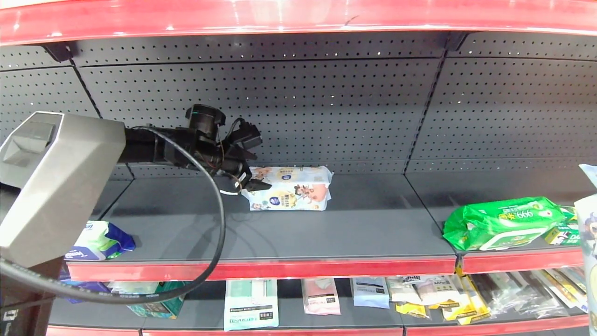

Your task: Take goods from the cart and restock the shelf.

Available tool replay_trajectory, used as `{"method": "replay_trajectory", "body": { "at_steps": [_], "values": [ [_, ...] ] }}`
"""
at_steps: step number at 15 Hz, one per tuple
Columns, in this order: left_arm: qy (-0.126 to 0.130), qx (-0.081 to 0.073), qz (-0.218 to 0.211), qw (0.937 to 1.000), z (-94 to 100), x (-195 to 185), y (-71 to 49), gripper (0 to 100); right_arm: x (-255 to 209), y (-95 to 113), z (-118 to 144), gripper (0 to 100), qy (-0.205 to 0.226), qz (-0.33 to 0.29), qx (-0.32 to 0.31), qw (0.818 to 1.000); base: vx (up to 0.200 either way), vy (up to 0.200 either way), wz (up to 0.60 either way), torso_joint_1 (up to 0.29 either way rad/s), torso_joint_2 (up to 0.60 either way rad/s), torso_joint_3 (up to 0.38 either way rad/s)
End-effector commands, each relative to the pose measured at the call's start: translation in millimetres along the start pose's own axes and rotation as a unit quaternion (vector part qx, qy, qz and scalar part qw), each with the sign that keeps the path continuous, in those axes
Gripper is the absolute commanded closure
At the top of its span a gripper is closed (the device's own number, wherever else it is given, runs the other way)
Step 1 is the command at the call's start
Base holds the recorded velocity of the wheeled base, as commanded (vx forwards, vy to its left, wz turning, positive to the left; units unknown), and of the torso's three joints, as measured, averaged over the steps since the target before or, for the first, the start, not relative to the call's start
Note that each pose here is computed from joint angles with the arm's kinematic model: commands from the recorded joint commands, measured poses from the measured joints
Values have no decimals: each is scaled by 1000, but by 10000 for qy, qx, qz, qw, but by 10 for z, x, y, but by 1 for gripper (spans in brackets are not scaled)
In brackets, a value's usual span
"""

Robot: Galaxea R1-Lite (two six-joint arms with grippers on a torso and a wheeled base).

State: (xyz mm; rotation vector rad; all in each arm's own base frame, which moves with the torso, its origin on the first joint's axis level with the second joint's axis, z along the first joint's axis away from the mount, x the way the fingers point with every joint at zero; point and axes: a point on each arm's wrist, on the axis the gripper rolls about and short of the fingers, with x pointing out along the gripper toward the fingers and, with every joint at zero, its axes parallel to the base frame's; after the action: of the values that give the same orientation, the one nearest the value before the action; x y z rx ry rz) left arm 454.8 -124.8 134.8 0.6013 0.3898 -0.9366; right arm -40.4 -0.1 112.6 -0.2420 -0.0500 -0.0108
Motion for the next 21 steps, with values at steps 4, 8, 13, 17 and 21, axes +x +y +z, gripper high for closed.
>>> {"method": "replay_trajectory", "body": {
  "at_steps": [4,8,13,17,21],
  "values": [
    [112,-34,-259,9996,-27,227,-79,0,2,2,-6,100,8,2,-1,10000,0,0,0,0,0,0],
    [132,-7,-349,9993,-67,378,-111,0,7,5,-18,100,31,8,-1,10000,0,0,0,0,0,0],
    [160,-2,-463,9988,-67,474,-160,0,14,9,-38,100,68,17,-2,10000,0,0,0,0,0,0],
    [65,124,-565,9983,-62,501,-168,100,19,11,-46,100,90,23,-9,10000,0,0,0,0,0,0],
    [60,246,-664,9975,-99,503,-170,100,21,13,-53,100,105,26,-2,9999,0,0,0,0,0,0]
  ]
}}
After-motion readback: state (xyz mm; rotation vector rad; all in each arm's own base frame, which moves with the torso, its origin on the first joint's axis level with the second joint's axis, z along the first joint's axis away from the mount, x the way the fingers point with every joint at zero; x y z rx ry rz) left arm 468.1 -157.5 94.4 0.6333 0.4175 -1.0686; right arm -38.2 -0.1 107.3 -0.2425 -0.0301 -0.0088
